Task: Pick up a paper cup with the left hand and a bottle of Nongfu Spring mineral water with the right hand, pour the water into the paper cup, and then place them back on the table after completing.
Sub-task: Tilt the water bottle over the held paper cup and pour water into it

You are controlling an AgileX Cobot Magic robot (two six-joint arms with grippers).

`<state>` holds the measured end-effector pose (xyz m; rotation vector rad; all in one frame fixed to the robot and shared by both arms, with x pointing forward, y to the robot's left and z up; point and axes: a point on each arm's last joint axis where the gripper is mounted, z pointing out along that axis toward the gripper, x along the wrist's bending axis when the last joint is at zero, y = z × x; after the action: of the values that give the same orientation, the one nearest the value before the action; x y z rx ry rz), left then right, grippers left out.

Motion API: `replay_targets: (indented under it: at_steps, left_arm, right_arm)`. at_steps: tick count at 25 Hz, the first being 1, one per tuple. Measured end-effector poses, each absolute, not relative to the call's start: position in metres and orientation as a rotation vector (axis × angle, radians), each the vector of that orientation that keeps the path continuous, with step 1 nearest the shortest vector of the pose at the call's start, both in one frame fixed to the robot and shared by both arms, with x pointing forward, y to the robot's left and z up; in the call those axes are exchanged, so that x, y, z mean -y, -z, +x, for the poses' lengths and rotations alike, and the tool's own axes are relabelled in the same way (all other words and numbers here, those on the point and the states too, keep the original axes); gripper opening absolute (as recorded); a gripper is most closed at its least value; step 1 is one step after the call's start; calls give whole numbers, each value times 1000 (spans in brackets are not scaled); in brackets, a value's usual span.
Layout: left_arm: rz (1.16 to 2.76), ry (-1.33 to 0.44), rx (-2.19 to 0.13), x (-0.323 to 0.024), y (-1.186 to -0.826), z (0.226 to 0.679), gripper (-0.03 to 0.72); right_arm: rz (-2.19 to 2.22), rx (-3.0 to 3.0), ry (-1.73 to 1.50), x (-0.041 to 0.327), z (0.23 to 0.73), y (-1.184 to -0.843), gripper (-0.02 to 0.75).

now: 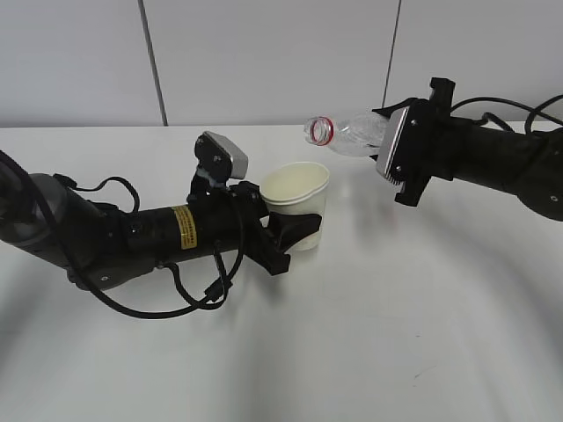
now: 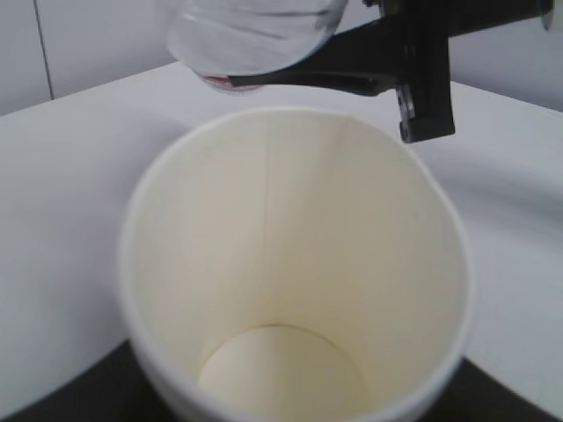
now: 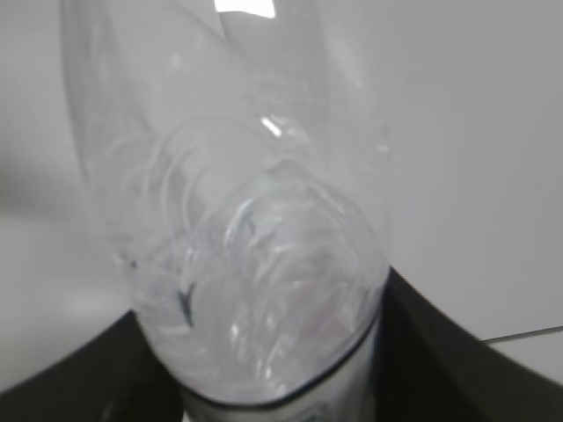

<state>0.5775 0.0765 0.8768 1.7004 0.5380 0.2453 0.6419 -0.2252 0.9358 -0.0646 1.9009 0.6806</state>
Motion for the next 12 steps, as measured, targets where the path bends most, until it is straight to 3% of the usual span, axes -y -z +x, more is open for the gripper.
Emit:
replay_targets:
  at_steps: [12]
  left_arm:
    - [1703,-245,-538,-77,-877,577,375]
  right_arm:
    - [-125,-1854,-629,226,643,-939,396]
